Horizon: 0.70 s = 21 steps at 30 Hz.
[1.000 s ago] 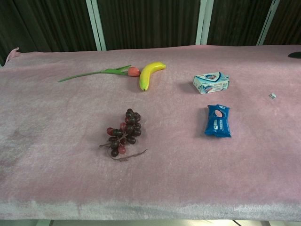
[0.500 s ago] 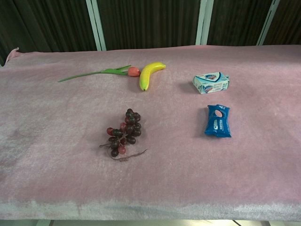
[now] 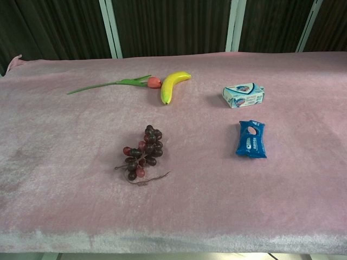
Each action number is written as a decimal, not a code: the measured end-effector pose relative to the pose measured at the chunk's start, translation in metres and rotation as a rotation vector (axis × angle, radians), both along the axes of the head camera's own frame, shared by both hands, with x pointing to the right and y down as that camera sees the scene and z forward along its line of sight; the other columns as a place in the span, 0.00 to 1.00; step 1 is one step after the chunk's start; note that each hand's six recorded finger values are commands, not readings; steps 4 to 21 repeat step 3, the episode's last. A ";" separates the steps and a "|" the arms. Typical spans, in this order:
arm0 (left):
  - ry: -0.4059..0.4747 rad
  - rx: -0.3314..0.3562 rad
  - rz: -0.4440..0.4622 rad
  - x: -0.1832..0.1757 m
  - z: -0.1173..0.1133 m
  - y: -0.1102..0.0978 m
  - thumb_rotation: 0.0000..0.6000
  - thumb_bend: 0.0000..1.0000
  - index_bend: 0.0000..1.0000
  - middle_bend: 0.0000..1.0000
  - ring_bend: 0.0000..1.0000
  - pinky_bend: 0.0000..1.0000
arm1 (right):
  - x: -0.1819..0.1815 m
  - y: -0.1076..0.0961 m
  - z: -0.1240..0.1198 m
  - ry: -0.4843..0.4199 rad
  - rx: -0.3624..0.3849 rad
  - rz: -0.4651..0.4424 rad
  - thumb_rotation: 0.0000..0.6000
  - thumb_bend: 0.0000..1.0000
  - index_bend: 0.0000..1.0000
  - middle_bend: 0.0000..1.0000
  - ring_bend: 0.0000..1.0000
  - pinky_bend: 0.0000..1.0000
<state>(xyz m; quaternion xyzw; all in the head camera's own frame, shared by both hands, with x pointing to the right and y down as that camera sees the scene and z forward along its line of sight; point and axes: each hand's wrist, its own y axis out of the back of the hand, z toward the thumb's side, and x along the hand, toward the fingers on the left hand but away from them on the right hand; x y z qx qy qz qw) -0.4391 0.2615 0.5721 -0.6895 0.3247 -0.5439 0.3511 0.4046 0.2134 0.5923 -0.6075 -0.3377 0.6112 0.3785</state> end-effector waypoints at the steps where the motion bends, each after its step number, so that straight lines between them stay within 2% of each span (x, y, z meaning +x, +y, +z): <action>1: 0.000 0.000 0.000 0.000 0.000 0.000 0.98 0.42 0.00 0.00 0.00 0.04 | 0.000 0.000 0.001 0.000 -0.005 0.001 1.00 0.22 0.00 0.00 0.00 0.00; 21: 0.000 0.000 0.000 0.000 0.000 0.000 0.98 0.42 0.00 0.00 0.00 0.04 | 0.001 0.000 0.002 -0.001 -0.010 0.003 1.00 0.22 0.00 0.00 0.00 0.00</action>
